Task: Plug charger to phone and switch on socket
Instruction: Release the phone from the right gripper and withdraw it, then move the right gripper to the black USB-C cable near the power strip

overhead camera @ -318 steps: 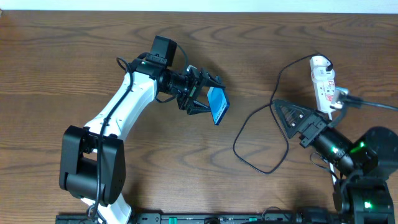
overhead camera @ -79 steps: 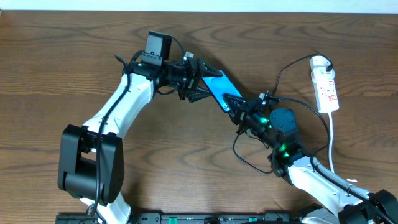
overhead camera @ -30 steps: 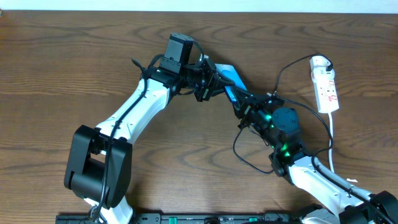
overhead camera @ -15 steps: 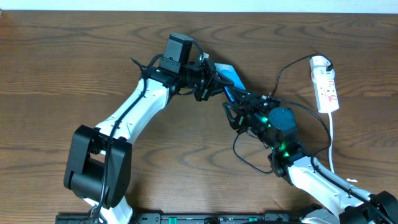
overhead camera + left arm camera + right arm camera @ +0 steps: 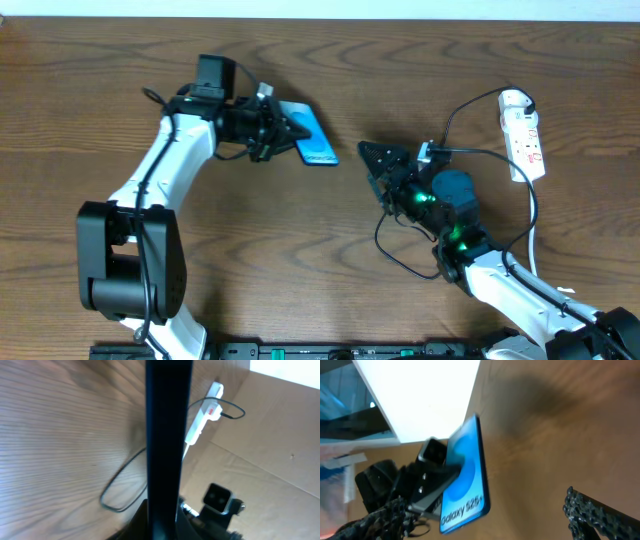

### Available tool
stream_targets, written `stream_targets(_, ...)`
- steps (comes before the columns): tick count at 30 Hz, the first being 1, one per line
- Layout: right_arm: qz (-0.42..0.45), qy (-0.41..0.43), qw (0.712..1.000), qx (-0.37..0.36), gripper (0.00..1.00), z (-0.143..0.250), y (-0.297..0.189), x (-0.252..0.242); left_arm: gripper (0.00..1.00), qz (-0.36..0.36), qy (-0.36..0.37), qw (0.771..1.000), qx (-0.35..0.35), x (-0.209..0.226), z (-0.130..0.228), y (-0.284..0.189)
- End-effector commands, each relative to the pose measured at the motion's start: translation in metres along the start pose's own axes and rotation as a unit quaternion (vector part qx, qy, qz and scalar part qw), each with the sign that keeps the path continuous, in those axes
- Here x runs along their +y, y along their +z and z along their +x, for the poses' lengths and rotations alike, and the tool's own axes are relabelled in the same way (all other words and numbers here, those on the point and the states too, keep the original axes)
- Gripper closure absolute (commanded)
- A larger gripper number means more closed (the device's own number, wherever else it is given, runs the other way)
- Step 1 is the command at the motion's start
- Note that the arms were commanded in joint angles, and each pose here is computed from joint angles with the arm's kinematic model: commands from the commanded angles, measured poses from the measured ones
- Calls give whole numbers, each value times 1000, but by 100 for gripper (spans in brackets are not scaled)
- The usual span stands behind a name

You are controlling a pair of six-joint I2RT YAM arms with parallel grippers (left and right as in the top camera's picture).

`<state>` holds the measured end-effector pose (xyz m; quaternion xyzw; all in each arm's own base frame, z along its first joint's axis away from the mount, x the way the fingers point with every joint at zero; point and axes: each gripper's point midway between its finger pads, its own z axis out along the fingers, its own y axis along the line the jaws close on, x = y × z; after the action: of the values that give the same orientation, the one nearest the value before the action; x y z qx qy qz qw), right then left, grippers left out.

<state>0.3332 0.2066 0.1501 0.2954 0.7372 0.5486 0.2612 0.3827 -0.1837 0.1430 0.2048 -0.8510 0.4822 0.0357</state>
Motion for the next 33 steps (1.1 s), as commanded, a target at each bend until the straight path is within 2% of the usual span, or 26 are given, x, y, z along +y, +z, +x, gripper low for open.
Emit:
stream_targets(1,0,-65,998,-16,1,-11,-2,0,93,14,53,998,-3,-8,1,-13)
stream_targets(7,48,-56,997,-32,1,-28,-12,-17,92,13,53,999,-1,-8,1,-12)
stream_targets(11,123,-62,989,-47,1,-41,-22,-29,93,13,53,999,-1,-8,2,-12)
stream_targets(15,213,-77,970,-86,1,-64,-36,-30,92,5,53,999,-9,-5,-1,-12)
stream_targets(20,219,-79,966,-115,1,-83,-40,-13,92,0,52,999,-13,-4,-3,-12)
stream_targets(23,251,-54,957,-135,12,-94,-47,-29,93,2,51,999,-10,-4,-2,-12)
stream_targets(27,320,-1,938,-131,15,-97,-54,-69,93,1,46,999,-7,-3,0,-12)
stream_targets(33,356,51,928,-95,21,-91,-35,-102,93,-1,43,999,-5,-2,1,-12)
